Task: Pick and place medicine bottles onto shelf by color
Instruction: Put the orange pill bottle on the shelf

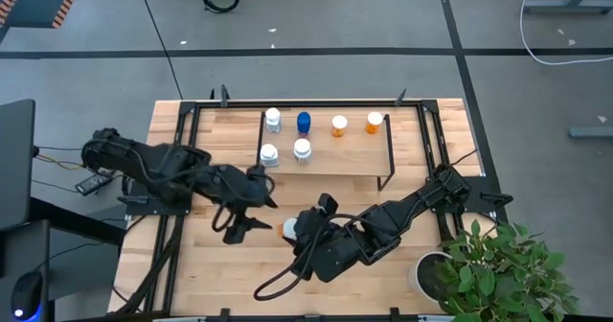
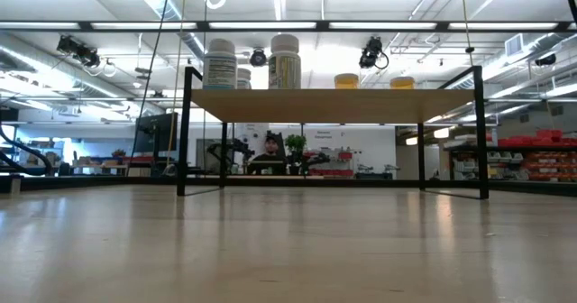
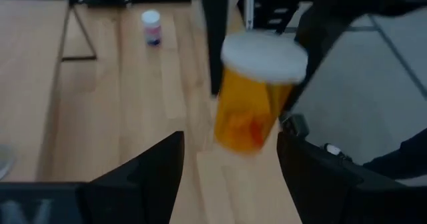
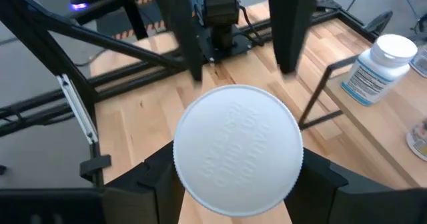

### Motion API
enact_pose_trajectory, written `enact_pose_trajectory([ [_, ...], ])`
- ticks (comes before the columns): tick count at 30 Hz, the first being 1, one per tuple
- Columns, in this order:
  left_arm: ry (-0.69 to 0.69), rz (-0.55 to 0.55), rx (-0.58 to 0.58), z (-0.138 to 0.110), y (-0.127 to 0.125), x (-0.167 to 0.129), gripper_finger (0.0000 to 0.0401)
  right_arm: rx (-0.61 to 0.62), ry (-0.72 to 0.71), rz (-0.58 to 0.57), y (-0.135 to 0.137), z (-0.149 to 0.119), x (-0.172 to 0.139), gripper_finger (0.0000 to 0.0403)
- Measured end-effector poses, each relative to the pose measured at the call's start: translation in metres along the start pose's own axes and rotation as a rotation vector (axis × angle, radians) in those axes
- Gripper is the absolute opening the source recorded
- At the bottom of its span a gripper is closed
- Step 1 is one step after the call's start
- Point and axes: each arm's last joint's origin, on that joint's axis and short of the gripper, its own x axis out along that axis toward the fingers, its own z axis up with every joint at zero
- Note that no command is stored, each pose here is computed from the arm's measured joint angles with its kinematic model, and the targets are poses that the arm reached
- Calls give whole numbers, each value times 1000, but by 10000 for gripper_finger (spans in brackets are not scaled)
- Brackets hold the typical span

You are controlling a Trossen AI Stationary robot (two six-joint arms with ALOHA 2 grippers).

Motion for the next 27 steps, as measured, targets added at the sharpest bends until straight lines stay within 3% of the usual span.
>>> enact_pose_trajectory([
  [11, 5, 79, -54, -10, 23, -49, 233, 114, 161, -241, -34, -12, 7, 211],
  [19, 8, 109, -70, -14, 31, -62, 229, 200, 231, -444, -73, -5, 20, 211],
  [27, 194, 137, -18, -31, 34, -64, 218, 322, 225, -527, -104, 12, 39, 211],
])
